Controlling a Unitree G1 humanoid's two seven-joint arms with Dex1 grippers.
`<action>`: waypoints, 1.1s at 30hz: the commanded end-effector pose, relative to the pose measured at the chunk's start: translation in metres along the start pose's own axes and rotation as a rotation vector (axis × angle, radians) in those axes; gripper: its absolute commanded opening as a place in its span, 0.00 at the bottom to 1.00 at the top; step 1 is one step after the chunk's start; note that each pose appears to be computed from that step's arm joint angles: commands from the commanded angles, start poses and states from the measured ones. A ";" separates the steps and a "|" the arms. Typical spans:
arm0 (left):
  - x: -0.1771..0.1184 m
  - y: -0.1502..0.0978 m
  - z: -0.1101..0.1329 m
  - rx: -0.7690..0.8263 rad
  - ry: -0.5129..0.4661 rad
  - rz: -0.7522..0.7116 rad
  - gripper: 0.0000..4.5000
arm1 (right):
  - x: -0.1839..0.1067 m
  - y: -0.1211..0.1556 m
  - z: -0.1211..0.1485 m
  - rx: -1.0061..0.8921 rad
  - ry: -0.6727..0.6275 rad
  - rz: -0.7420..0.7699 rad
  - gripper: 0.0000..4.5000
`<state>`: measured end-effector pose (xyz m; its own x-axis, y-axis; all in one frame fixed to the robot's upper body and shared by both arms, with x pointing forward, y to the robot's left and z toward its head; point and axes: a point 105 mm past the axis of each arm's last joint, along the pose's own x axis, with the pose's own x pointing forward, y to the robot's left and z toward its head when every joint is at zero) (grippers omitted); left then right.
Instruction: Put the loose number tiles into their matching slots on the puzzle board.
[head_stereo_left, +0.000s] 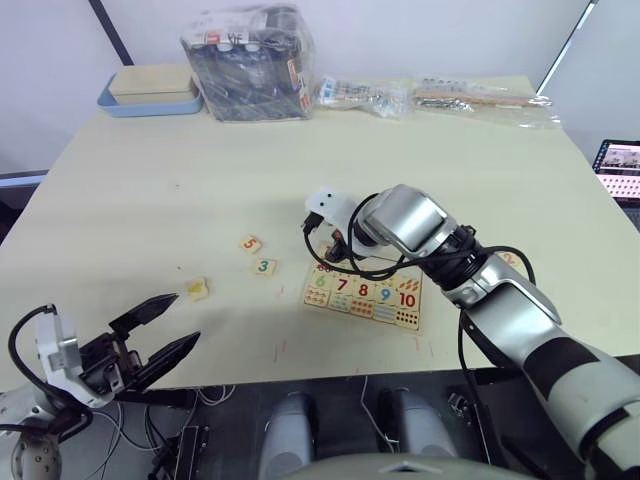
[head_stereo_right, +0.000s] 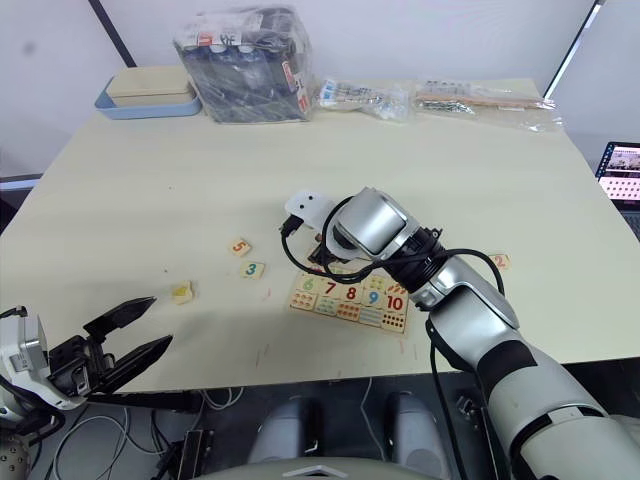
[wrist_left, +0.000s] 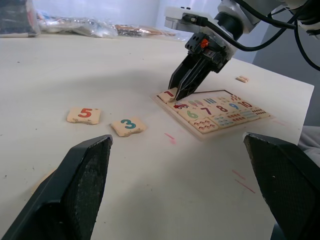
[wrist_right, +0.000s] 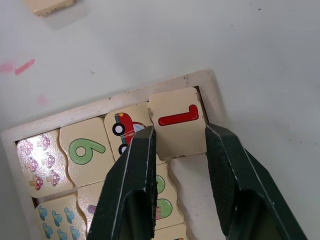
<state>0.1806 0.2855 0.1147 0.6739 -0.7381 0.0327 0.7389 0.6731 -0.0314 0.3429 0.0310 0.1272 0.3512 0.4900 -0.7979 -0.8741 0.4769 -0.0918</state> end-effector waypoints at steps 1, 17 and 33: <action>-0.004 0.001 0.005 0.032 -0.003 0.006 1.00 | -0.004 0.000 0.005 -0.008 -0.027 0.004 0.20; -0.005 0.000 -0.001 0.028 0.001 -0.006 1.00 | -0.005 0.000 0.005 -0.024 -0.032 0.016 0.20; -0.002 -0.005 0.000 0.027 0.005 -0.005 1.00 | -0.003 0.002 0.002 -0.056 -0.017 0.030 0.20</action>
<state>0.1774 0.2861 0.1100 0.6769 -0.7358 0.0197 0.7360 0.6766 -0.0230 0.3422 0.0287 0.1256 0.3272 0.4991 -0.8024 -0.8920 0.4433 -0.0879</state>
